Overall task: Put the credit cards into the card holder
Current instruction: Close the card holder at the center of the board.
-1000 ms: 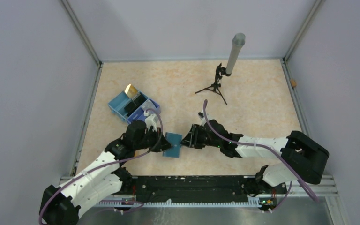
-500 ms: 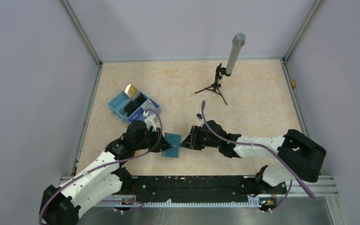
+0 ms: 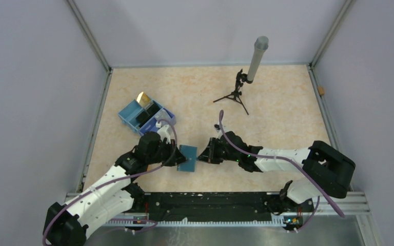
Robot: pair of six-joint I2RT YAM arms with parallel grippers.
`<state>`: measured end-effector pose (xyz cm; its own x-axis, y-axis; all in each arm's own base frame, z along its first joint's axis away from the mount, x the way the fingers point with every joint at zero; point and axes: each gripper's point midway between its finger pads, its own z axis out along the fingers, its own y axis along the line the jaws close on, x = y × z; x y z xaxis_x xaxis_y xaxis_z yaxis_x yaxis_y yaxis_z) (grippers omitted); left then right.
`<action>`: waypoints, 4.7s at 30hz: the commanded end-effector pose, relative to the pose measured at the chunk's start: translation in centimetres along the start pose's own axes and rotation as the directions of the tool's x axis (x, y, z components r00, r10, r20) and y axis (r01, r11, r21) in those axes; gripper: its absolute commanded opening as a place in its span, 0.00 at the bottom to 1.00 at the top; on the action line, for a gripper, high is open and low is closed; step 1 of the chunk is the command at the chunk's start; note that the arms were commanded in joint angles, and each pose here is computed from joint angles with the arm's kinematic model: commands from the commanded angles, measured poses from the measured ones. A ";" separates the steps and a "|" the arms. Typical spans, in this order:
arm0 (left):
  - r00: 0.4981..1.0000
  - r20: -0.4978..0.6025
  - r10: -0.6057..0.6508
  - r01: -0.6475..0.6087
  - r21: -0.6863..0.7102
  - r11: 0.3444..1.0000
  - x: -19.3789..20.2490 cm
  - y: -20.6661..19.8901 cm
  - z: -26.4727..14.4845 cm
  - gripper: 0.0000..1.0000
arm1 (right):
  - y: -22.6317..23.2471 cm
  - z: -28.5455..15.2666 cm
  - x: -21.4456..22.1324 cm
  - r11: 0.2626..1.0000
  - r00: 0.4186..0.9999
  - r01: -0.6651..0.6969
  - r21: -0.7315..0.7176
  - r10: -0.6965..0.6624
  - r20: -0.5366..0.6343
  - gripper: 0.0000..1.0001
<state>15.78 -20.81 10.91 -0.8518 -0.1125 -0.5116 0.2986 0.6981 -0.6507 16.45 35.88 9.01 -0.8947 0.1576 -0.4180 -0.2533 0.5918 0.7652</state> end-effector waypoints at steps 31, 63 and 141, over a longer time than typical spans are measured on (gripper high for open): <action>0.996 -0.078 -0.041 0.036 -0.063 0.997 1.4 2.8 4.1 0.00 | 1.0 3.2 2.3 0.976 0.994 0.102 -0.190 -0.109 -0.024 0.00; 0.986 -0.165 -0.017 0.001 -0.095 0.995 2.8 3.5 4.4 0.00 | 0.5 3.6 2.2 0.974 0.992 0.122 -0.190 -0.123 0.007 0.00; 0.955 -0.291 0.058 -0.015 0.150 0.989 5.5 0.3 3.6 0.00 | -11.8 4.0 2.2 0.991 0.992 0.122 0.057 -0.123 0.017 0.00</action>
<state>14.43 -22.66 4.85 -0.9159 0.0844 -0.3925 0.3453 0.6646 -0.6626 18.46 34.72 1.46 -0.8454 0.1422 -0.5148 -0.3819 0.5128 0.7689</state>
